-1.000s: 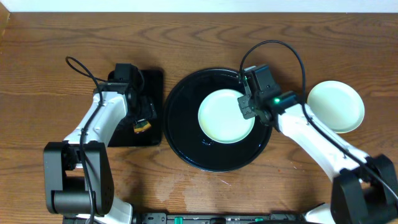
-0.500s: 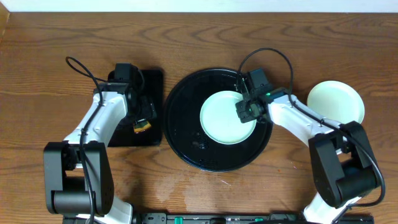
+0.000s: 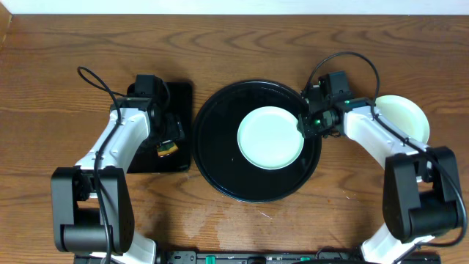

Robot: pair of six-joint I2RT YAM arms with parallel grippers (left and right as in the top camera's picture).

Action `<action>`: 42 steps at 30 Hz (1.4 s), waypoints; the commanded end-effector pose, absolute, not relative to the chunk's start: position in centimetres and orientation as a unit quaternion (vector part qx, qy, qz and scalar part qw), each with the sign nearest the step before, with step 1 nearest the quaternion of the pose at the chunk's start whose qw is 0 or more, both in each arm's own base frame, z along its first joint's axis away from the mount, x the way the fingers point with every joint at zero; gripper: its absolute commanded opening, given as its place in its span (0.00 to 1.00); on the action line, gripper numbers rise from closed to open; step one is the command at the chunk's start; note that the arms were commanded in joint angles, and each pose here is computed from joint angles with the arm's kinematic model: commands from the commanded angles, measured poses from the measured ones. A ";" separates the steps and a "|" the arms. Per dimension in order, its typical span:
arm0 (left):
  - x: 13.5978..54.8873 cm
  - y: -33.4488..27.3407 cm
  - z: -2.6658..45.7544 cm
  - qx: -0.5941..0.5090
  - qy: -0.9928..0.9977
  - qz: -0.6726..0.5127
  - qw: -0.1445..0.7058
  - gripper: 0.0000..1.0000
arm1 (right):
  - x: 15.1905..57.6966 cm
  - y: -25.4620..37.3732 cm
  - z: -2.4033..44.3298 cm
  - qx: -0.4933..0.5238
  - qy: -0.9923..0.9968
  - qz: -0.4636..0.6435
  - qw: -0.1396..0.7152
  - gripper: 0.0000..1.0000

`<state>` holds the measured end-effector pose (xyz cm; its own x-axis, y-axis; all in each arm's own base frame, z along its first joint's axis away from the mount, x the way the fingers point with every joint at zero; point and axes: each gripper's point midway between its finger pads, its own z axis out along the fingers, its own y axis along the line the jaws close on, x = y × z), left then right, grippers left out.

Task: Clean dirty plates on tray and stack at the side

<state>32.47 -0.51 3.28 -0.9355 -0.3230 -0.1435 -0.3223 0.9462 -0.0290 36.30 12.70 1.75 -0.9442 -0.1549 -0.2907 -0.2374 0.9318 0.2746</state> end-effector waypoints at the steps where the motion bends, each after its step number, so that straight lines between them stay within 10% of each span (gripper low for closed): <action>1: 32.3 -0.5 3.0 -0.161 0.985 -0.004 0.069 0.84 | 35.3 14.7 1.2 -0.115 0.965 0.212 0.106 0.16; 5: 32.3 -0.5 3.0 -0.161 0.985 -0.004 0.069 0.84 | 35.0 14.7 -0.2 -0.114 0.967 0.207 0.090 0.01; 27: 32.3 -0.5 3.0 -0.161 0.985 -0.004 0.069 0.84 | 37.3 15.0 11.8 -0.193 0.936 0.033 0.291 0.01; 42: 32.3 -0.5 3.0 -0.161 0.985 -0.004 0.069 0.85 | 37.3 13.7 5.9 -0.168 0.961 0.052 0.212 0.02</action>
<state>32.48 -0.51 3.28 -0.9354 -0.3230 -0.1438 -0.3223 0.9462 -0.0292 37.10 14.22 7.95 -0.8217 -0.3262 -0.4674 -0.3614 0.9323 -0.0152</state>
